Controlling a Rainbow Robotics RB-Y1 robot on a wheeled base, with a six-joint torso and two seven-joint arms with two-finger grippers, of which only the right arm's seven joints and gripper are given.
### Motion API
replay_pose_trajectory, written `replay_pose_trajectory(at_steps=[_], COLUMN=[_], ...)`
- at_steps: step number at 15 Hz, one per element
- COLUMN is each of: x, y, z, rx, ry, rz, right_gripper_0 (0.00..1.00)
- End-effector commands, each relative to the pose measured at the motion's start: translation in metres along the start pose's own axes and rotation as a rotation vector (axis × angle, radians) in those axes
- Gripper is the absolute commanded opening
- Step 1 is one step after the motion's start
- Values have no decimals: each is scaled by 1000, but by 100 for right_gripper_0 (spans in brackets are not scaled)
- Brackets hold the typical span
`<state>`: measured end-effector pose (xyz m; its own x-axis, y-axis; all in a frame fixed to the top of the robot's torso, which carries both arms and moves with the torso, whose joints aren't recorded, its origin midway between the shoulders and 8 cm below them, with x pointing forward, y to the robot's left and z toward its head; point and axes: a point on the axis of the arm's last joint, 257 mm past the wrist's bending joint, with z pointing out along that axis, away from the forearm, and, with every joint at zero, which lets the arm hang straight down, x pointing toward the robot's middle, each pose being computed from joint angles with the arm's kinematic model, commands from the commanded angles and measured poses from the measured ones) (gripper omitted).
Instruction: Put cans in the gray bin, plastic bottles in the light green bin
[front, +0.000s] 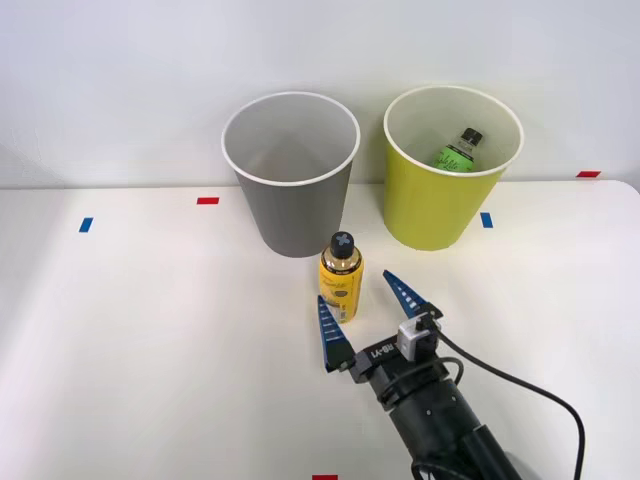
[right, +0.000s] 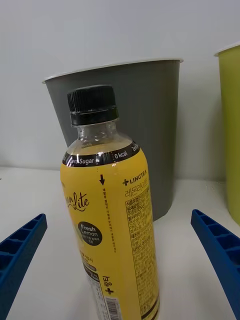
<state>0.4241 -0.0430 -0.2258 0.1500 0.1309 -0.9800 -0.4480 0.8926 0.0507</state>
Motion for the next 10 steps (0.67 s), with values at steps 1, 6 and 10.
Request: replay_pose_trajectory(at_steps=[1, 6, 10], x=[6, -7, -10], y=[-3, -2, -1], z=[22, 43, 46], rx=[5, -19, -23], ry=[-14, -27, -32], rz=[0, -11, -20], right_gripper_0=[100, 100, 100])
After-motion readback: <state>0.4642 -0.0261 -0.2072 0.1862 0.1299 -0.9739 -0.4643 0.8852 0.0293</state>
